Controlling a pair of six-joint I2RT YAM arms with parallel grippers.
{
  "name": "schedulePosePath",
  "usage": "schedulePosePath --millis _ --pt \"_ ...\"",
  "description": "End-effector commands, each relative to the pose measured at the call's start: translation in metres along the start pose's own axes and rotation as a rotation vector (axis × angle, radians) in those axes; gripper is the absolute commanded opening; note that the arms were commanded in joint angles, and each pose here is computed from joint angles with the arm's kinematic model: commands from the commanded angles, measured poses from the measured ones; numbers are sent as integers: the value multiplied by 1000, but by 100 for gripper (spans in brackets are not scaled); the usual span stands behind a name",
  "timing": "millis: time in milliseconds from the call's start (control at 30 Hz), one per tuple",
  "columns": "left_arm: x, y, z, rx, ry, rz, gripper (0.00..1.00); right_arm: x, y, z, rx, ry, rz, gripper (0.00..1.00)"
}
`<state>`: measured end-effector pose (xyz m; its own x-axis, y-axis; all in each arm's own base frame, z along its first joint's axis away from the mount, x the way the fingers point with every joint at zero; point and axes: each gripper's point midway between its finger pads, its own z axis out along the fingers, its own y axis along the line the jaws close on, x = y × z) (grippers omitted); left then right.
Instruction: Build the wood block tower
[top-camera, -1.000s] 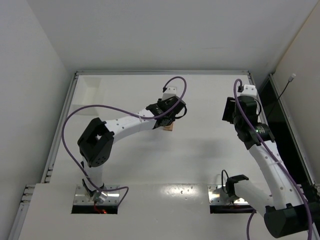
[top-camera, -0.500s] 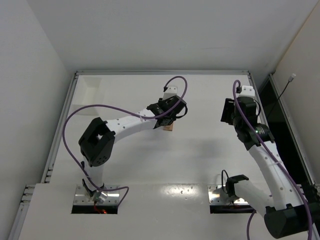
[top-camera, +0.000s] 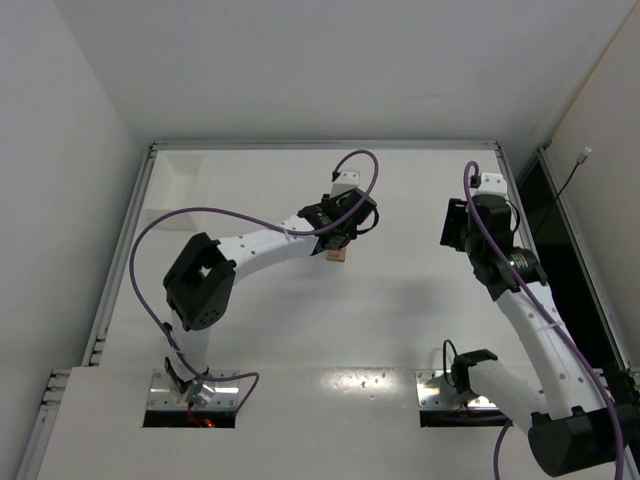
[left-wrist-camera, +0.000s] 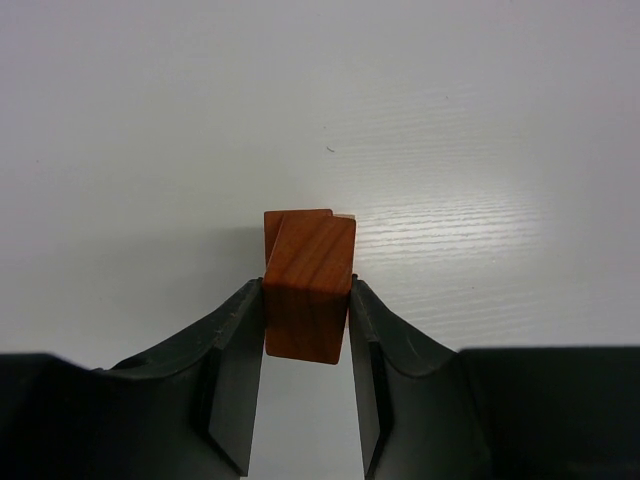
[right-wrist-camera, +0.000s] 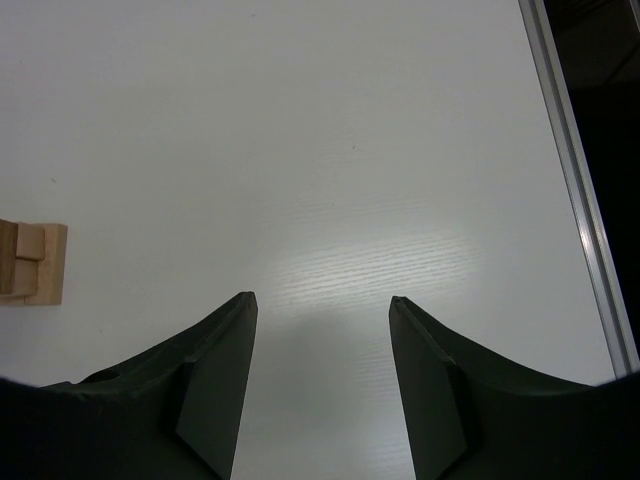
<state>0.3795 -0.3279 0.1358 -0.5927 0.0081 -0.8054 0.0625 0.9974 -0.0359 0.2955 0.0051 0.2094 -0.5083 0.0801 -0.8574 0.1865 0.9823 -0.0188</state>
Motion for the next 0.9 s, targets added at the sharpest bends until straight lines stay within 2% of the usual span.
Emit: schedulePosePath --millis 0,133,467,600,633,733,867 --pt "-15 -14 -2 30 -39 -20 31 -7 2 2 -9 -24 33 52" --pt "-11 -14 1 26 -32 -15 35 -5 4 4 -16 -14 30 52" --pt "-13 -11 1 8 -43 -6 35 -6 8 4 -37 -19 33 51" --pt "-13 -11 1 8 -43 -6 52 0 10 7 -45 1 27 51" --pt "-14 -9 1 1 -48 -6 64 0 12 6 -54 2 27 51" --pt "-14 -9 1 1 -48 -6 82 0 12 6 -54 2 27 51" --pt "-18 -9 -2 5 -54 -12 83 2 13 8 -63 4 27 51"
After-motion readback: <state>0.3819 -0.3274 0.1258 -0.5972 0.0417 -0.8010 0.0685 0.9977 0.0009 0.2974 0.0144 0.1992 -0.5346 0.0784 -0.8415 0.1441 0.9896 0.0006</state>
